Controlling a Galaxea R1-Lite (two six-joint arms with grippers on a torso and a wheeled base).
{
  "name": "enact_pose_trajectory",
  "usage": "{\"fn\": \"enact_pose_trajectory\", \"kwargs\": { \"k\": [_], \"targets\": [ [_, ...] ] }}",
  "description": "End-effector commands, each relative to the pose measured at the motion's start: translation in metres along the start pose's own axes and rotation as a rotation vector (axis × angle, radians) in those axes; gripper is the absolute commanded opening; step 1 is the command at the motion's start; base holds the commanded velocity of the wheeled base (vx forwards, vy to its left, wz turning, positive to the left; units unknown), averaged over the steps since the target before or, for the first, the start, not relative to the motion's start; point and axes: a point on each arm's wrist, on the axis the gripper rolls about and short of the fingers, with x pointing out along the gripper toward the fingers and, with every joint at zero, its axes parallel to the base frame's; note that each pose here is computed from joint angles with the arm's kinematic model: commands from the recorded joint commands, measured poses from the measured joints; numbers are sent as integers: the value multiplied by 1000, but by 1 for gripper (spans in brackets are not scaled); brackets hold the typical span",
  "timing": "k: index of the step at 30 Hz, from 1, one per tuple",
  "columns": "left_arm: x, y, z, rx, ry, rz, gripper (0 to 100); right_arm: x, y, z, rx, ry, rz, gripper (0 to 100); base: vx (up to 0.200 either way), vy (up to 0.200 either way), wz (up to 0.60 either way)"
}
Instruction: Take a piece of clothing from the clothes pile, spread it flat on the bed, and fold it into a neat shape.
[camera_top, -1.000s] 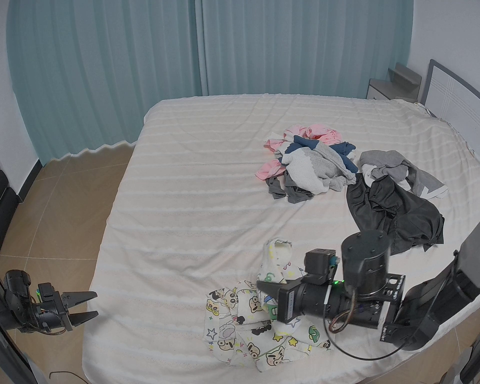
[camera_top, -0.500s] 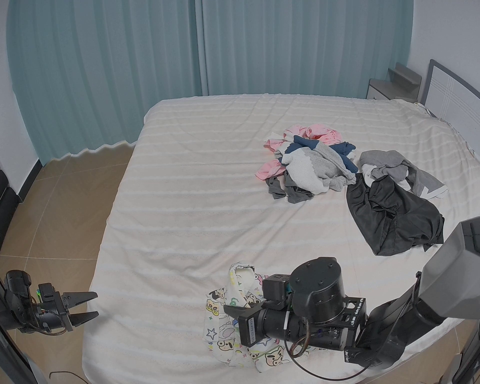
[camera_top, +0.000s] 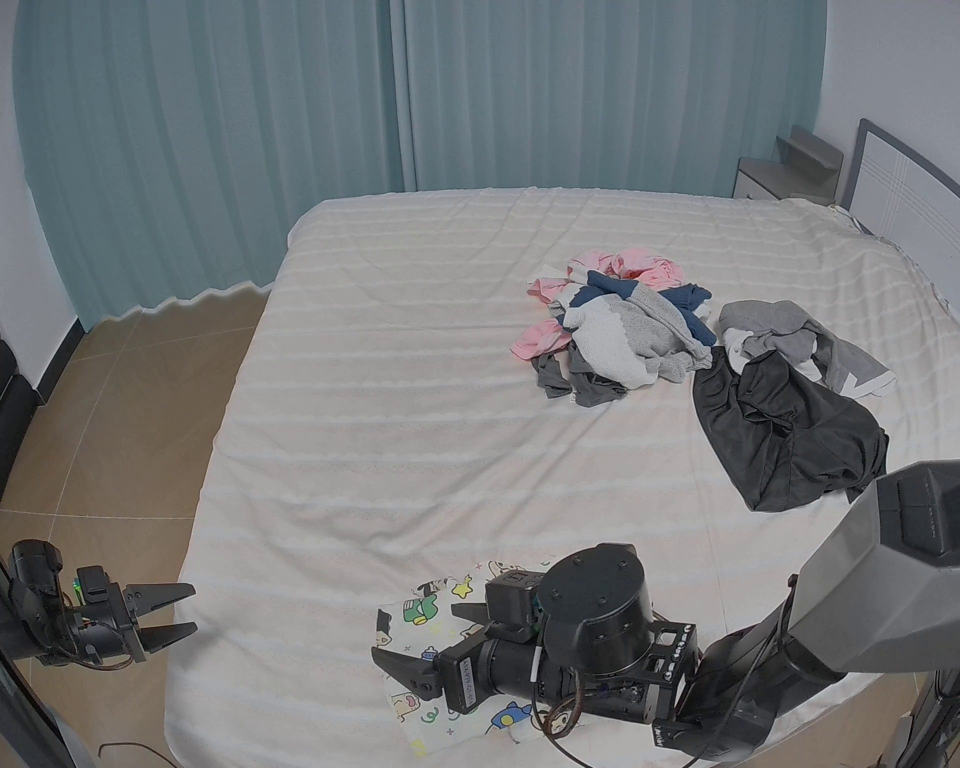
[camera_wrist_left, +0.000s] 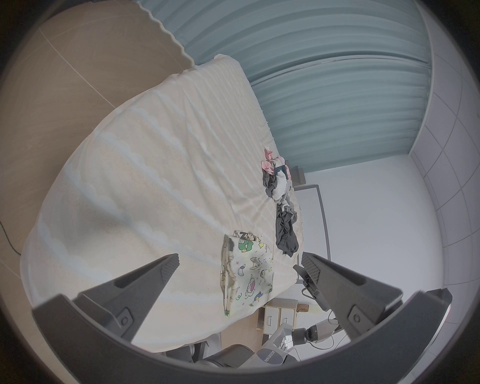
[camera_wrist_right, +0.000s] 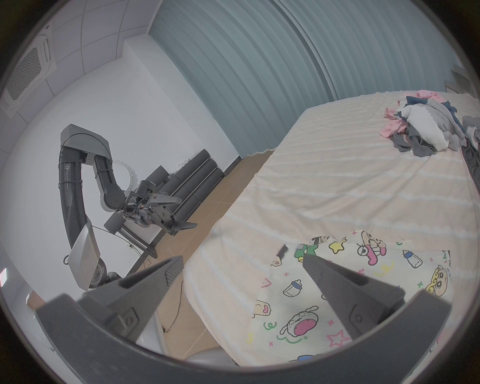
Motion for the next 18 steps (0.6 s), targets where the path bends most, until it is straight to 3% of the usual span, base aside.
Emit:
{"fn": "enact_pose_trajectory", "kwargs": {
  "k": [1, 5, 11, 15, 18],
  "targets": [
    [0, 0, 0, -2, 0, 1, 100, 0, -1, 1, 1, -10, -15, 100, 0, 0, 0],
    [0, 0, 0, -1, -1, 1, 100, -2, -11, 5, 11, -36, -85, 100, 0, 0, 0],
    [1, 0, -1, -1, 3, 3, 100, -14, -55, 10, 65, -44, -212, 100, 0, 0, 0],
    [1, 2, -1, 12, 3, 14, 100, -36, -83, 19, 178, -72, -298, 100, 0, 0, 0],
    [2, 5, -3, 30, 10, 28, 100, -58, -108, 11, 240, -44, -375, 100, 0, 0, 0]
  ]
}}
